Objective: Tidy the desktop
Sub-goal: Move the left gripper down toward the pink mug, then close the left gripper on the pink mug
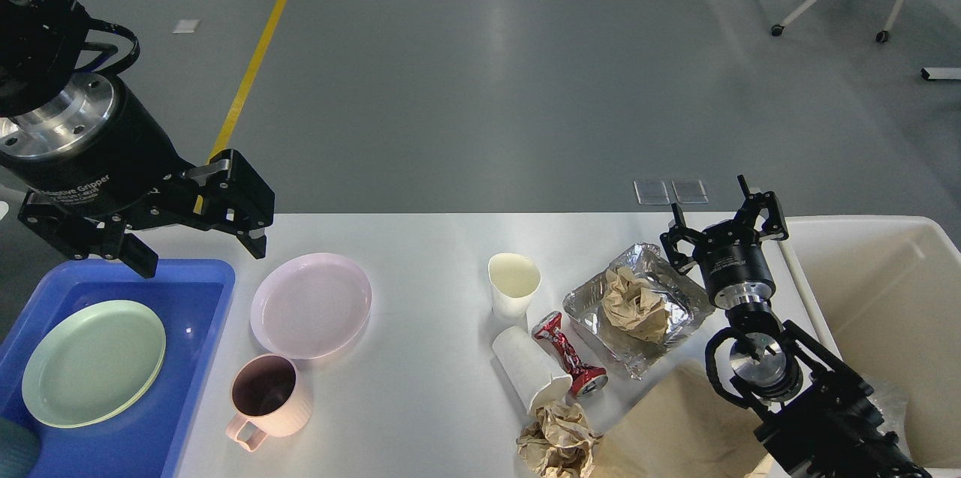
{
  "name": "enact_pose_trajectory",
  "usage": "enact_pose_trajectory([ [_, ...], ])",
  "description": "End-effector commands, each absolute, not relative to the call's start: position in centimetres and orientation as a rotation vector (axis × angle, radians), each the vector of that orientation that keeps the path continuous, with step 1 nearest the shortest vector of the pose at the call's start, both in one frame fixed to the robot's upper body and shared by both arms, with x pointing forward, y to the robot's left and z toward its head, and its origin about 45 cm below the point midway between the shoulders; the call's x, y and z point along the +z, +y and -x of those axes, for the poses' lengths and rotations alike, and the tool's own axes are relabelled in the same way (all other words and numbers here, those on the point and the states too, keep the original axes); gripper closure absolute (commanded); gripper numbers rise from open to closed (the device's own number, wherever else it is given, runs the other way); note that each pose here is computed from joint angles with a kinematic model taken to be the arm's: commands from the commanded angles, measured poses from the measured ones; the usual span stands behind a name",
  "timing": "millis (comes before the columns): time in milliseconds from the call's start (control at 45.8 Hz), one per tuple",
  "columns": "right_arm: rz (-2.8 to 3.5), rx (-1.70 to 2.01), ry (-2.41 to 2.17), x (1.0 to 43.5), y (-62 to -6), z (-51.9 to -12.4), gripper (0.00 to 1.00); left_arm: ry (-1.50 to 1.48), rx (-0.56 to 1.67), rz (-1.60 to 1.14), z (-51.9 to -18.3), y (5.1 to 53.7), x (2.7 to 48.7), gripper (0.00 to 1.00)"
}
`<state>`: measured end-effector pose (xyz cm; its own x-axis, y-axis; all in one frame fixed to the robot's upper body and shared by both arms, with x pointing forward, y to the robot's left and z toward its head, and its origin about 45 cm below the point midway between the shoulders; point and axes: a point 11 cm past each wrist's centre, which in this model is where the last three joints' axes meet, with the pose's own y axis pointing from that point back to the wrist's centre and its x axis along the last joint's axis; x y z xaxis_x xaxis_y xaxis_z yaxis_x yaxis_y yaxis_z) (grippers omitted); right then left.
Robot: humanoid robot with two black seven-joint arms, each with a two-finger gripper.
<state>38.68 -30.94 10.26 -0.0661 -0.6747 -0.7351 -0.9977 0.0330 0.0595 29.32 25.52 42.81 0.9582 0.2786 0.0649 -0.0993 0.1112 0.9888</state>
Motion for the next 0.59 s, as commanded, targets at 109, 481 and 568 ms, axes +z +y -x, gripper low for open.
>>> enact_pose_trajectory([
  [109,1.692,0.806,1.795,10.3,-30.9,-38.7,0.00,0.200,0.290,-1.476,-30.6,28.9,37.7,0.05],
  [481,1.692,0.806,1.795,10.3,-30.9,-38.7,0.00,0.190,0.120,-1.538,-29.9,32.2,21.7,0.05],
  [568,1.692,0.806,1.795,10.3,-30.9,-38.7,0.00,0.179,0.090,-1.551,-29.7,32.6,19.5,0.05],
])
